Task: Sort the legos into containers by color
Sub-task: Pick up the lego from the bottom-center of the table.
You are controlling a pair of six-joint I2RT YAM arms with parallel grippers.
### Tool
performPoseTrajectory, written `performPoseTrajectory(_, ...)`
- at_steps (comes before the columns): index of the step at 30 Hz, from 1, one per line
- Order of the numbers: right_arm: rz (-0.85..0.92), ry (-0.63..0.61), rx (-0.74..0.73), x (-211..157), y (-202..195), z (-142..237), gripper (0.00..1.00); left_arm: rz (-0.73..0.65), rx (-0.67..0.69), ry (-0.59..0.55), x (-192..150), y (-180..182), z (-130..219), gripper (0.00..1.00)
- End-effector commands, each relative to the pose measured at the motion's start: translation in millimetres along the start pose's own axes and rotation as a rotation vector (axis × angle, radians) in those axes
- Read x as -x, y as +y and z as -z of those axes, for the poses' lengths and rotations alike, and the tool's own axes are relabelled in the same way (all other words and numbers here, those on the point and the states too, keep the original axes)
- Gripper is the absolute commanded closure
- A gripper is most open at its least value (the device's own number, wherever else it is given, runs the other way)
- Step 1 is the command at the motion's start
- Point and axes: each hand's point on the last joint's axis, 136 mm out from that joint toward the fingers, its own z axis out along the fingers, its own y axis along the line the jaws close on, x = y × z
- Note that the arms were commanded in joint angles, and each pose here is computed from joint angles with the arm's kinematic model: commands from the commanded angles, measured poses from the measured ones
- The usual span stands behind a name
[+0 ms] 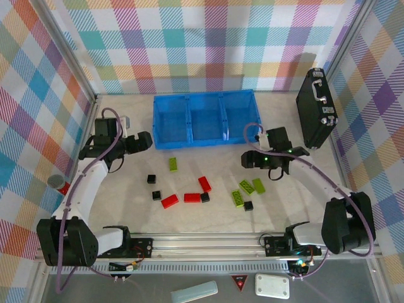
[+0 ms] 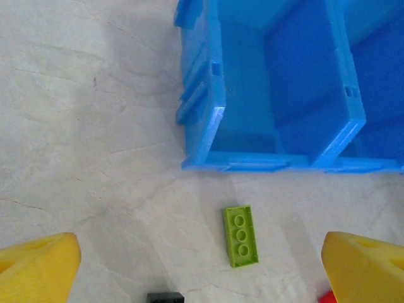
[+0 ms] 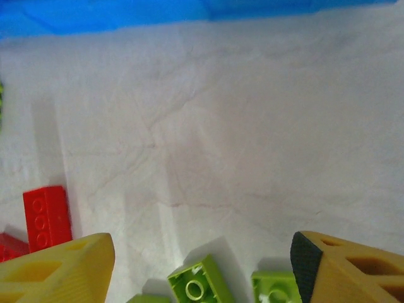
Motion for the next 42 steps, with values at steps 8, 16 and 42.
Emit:
performPoseTrajectory(8, 0.059, 0.268, -0.089, -56, 4, -1, 0.36, -0.184, 0.07, 0.145, -17, 11, 7, 0.0)
performPoseTrajectory(16, 0.157, 0.34, -0.129, -61, 10, -1, 0.43, -0.19, 0.079, 0.14, -22, 19, -6, 0.0)
performPoseTrajectory(42, 0.474, 0.574, -0.277, -77, 19, -37, 0.42, -0.172, 0.139, 0.047, -7, 36, 14, 0.0)
